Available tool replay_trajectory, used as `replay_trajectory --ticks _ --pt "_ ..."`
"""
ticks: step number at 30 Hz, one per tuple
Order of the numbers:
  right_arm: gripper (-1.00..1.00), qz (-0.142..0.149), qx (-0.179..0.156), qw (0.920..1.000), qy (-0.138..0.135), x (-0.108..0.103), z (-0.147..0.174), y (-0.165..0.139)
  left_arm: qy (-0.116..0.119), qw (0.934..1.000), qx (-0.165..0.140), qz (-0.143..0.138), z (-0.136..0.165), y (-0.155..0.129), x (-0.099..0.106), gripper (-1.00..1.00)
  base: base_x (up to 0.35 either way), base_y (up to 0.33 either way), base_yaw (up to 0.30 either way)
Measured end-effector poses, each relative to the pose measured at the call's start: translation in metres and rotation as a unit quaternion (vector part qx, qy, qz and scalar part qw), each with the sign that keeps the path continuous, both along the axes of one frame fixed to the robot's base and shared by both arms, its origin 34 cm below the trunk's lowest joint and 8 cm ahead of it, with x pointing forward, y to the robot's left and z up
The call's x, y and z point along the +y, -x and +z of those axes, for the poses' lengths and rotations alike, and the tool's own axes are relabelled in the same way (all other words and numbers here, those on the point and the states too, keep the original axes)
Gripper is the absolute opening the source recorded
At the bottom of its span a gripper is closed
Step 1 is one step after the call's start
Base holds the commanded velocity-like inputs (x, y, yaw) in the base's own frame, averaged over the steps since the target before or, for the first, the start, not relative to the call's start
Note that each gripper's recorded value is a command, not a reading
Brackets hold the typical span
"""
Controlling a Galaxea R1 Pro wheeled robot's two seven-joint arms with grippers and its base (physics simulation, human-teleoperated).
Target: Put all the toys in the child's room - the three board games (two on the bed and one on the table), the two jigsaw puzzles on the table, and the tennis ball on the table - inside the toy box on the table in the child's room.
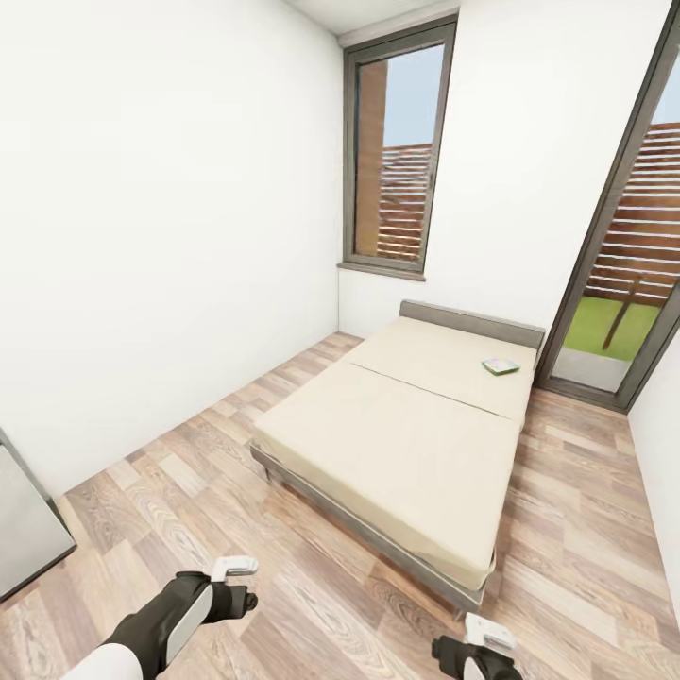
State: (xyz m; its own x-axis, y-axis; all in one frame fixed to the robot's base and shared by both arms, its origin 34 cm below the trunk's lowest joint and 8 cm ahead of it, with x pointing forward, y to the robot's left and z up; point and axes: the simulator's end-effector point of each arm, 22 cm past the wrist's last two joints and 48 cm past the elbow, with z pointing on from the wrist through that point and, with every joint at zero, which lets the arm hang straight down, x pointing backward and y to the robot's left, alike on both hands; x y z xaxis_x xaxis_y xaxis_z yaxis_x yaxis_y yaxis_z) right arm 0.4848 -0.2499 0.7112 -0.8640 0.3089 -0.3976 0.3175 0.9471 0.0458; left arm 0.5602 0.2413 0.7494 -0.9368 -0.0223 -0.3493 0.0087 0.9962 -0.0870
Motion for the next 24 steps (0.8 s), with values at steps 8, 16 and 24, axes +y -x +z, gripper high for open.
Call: replay_trajectory --ticks 8,16,24 --pt "1.00 0.000 -0.004 1.0000 -0.003 0.0053 -0.0002 0.0001 0.007 0.9999 -0.001 0.010 0.0010 -0.0017 -0.0012 1.00 0.000 0.000 0.000" --pt "1.00 -0.001 -0.004 1.0000 -0.003 0.0054 -0.0001 -0.0001 0.008 0.9999 -0.001 0.012 0.0011 -0.0018 -0.0011 1.00 0.000 0.000 0.000" --pt "1.00 -0.001 -0.004 1.0000 -0.003 0.0054 -0.0002 0.0000 0.008 0.9999 -0.001 0.012 0.0011 -0.0019 -0.0008 1.00 0.000 0.000 0.000"
